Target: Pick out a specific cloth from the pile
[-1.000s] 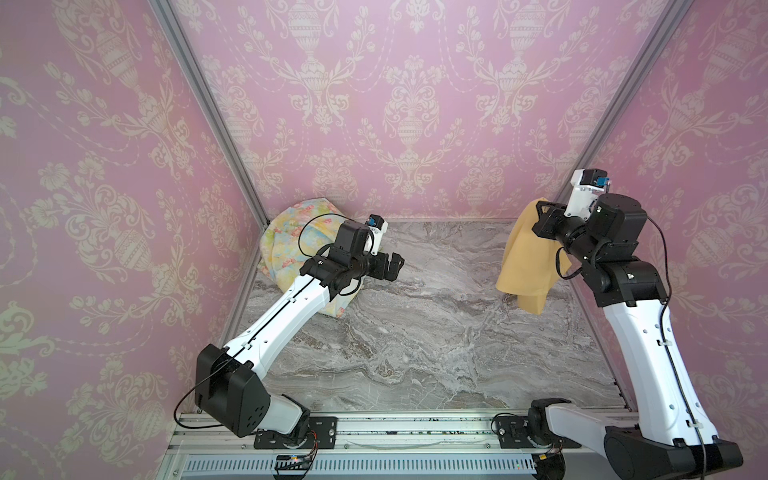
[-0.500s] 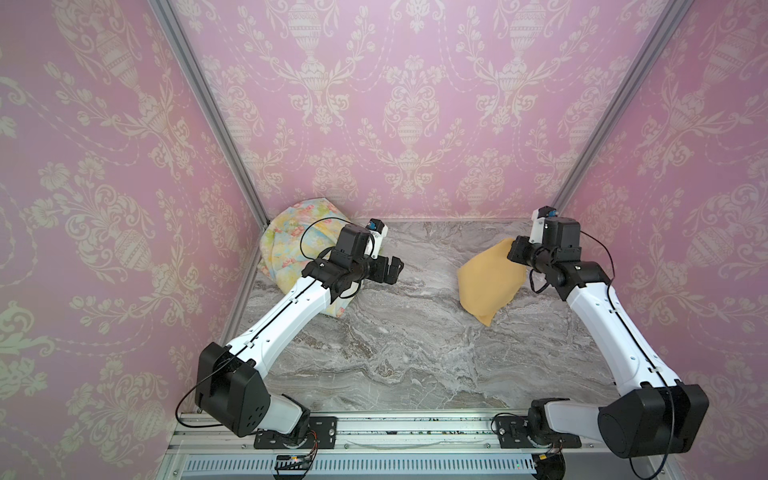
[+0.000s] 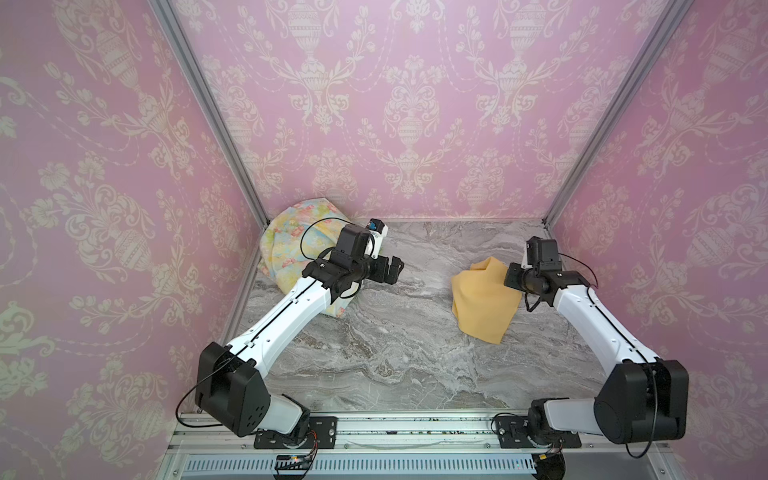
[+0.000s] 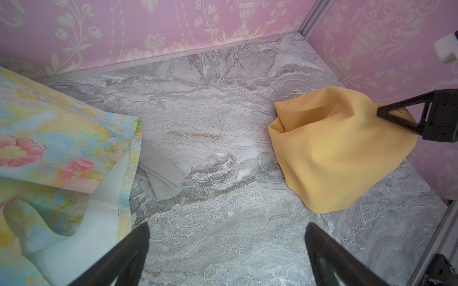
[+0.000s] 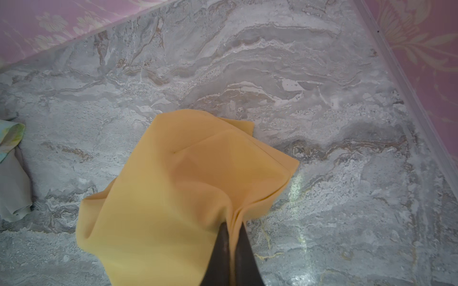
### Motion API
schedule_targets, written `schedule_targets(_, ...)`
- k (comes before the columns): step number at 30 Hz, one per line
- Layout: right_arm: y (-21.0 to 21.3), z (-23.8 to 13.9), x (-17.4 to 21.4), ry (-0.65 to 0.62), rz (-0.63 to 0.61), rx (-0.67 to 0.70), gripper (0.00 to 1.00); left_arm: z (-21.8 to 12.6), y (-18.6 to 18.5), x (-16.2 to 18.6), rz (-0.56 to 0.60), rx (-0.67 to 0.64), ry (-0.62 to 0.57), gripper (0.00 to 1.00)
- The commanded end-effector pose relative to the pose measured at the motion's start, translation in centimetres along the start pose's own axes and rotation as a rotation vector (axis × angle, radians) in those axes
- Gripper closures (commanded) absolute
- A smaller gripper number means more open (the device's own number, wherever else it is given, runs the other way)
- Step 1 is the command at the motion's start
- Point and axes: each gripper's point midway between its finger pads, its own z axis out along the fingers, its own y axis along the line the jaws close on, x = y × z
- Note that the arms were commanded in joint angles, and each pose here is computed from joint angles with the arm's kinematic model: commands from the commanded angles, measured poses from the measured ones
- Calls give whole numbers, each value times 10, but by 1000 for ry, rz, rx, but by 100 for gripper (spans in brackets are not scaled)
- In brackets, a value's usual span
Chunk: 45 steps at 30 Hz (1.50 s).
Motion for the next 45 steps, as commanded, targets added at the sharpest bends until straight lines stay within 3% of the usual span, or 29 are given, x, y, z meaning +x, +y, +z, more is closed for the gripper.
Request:
schedule_targets(1, 9, 12, -2, 57, -65, 13, 100, 3, 0, 5, 9, 6, 10, 1)
schedule_targets(10, 39, 64, 15, 216, -210, 71, 100, 6, 2, 9, 13, -2, 22, 1)
schedule_targets(19, 48, 109, 42, 369, -267, 92, 100, 8, 4, 12, 16, -9, 31, 1)
schedule_targets(23, 42, 120, 48, 392, -284, 122, 89, 11, 3, 14, 4, 0, 37, 1)
schedule_targets(27, 36, 113, 38, 356, -276, 143, 85, 11, 4, 16, 3, -3, 41, 1)
schedule_targets(30, 36, 90, 18, 256, -248, 138, 58, 10, 5, 17, 4, -6, 39, 1)
schedule_targets(33, 39, 65, -1, 166, -226, 116, 38, 10, 4, 16, 2, -3, 37, 1)
schedule_targets(40, 52, 21, -25, 27, -223, 89, 16, 10, 4, 16, 7, -4, 36, 1)
schedule_targets(45, 103, 11, -4, 29, -241, -26, 9, 10, 4, 15, 7, -4, 32, 1)
